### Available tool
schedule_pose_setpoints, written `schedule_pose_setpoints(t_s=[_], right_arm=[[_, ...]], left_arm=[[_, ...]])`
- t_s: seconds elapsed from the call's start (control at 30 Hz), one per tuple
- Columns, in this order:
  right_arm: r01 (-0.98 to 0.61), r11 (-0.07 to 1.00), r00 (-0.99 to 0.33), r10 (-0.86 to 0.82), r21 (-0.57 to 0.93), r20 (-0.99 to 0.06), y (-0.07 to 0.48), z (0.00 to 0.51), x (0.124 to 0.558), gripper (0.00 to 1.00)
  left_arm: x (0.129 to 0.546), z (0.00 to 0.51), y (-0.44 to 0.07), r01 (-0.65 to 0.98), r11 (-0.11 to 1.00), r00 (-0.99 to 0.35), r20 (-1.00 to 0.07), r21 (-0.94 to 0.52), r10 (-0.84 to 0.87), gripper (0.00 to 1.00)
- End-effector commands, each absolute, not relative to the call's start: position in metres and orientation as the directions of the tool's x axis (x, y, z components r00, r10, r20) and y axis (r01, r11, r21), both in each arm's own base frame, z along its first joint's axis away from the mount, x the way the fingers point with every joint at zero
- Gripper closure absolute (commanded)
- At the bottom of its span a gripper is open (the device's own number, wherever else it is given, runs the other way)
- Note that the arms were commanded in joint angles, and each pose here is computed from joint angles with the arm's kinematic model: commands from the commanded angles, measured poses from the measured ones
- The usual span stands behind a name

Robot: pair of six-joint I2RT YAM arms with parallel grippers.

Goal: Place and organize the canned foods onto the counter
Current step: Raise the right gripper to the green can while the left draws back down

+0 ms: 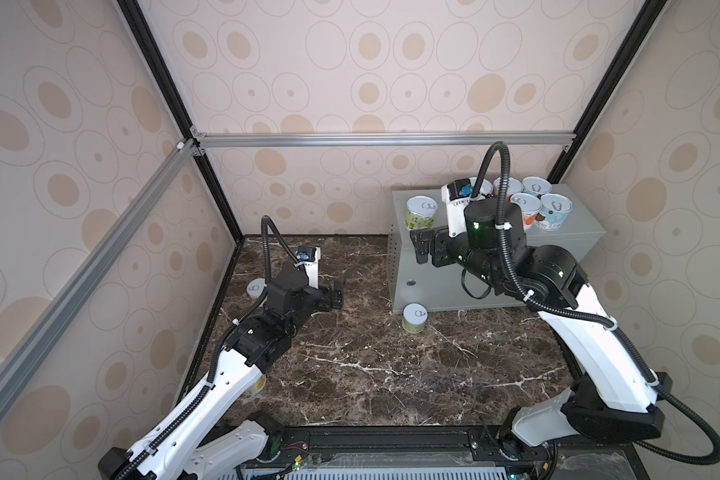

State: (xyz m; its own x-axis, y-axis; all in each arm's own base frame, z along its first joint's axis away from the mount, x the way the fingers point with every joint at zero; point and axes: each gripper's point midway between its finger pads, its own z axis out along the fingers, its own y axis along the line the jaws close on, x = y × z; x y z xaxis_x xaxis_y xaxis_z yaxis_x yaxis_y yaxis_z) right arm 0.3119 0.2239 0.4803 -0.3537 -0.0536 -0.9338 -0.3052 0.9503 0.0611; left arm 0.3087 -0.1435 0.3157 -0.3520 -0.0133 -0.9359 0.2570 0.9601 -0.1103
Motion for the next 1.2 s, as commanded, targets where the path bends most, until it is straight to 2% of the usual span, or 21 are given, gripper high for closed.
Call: schedule_pose_setpoints(t_s=[0.0, 0.23, 0.67, 1.17], right_arm=[[-0.263, 0.965, -0.386, -0.11, -0.005, -0.916, 0.218, 0.477, 0.32, 0.01], [-0.23, 0.973, -0.358, -0.084, 0.001, -0.93, 0.225, 0.495, 0.342, 0.01], [-0.211, 0.973, -0.444, -0.015, 0.088, -0.896, 0.232, 0.463, 0.391, 0.01], [-0.188, 0.978, -0.493, -0.017, 0.087, -0.87, 0.231, 0.434, 0.427, 0.01]], left_arm=[[0.304, 0.326, -0.14, 0.261, 0.956, -0.317, -0.947, -0.134, -0.046, 0.01], [0.301, 0.308, -0.14, 0.267, 0.956, -0.337, -0.941, -0.124, -0.028, 0.01], [0.303, 0.29, -0.153, 0.313, 0.939, -0.373, -0.928, -0.145, -0.019, 0.01], [0.307, 0.281, -0.155, 0.312, 0.94, -0.394, -0.919, -0.135, -0.001, 0.01]])
